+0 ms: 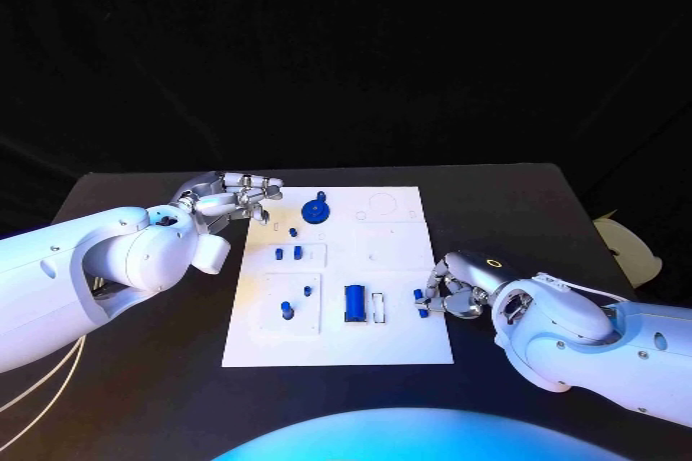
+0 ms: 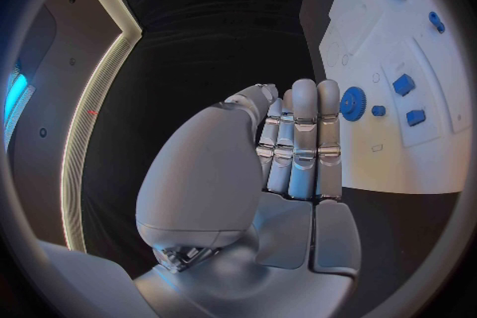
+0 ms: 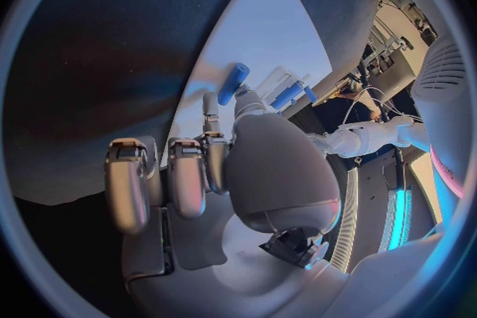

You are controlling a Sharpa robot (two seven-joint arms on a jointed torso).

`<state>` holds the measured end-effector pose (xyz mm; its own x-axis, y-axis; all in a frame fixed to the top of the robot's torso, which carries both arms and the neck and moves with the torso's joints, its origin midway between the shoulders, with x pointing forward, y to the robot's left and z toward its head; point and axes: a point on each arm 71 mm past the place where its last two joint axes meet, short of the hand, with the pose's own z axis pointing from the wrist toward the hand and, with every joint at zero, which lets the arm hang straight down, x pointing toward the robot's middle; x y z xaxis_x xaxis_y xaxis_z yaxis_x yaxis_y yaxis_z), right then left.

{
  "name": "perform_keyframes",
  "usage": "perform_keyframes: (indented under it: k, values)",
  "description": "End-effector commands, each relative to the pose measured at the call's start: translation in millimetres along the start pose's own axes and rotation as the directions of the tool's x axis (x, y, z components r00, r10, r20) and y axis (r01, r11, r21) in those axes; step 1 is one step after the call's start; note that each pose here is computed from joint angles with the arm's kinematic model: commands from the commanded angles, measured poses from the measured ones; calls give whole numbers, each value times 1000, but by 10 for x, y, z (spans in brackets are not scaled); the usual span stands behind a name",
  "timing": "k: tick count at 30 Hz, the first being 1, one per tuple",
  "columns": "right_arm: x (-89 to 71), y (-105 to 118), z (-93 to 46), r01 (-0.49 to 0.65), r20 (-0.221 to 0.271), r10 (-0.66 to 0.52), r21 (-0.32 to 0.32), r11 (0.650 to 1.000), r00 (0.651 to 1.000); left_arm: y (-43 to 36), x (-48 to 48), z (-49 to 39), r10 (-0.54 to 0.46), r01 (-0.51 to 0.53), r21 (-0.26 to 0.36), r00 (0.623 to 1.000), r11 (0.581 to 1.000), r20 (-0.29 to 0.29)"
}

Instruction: Assemble the parts on the task board

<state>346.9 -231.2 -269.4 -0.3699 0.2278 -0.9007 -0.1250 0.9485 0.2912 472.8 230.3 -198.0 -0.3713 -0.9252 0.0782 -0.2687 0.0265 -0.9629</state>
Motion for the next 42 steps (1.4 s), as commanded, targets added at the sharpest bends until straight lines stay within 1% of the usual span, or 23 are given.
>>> perform_keyframes:
  k: [1, 13, 32, 35, 39, 42]
  values:
    - [42, 6, 2, 59, -33, -59, -11, 998, 998, -10, 28, -1, -3, 3, 9, 1000, 1000, -23]
    - [132, 82, 24, 119, -58, -121, -44, 992, 991, -7, 22, -7, -3, 3, 4, 1000, 1000, -24]
    - [189, 149, 59, 228, -74, -234, -82, 970, 969, -6, 16, -12, -3, 3, 3, 1000, 1000, -23]
    - [180, 162, 60, 221, -59, -226, -82, 972, 972, -6, 14, -13, -2, 2, 3, 1000, 1000, -22]
    - [162, 169, 52, 178, -43, -181, -72, 981, 983, -6, 12, -13, -2, 2, 3, 1000, 1000, -21]
    - [145, 158, 44, 107, -45, -109, -47, 993, 993, -6, 14, -12, -2, 2, 3, 1000, 1000, -21]
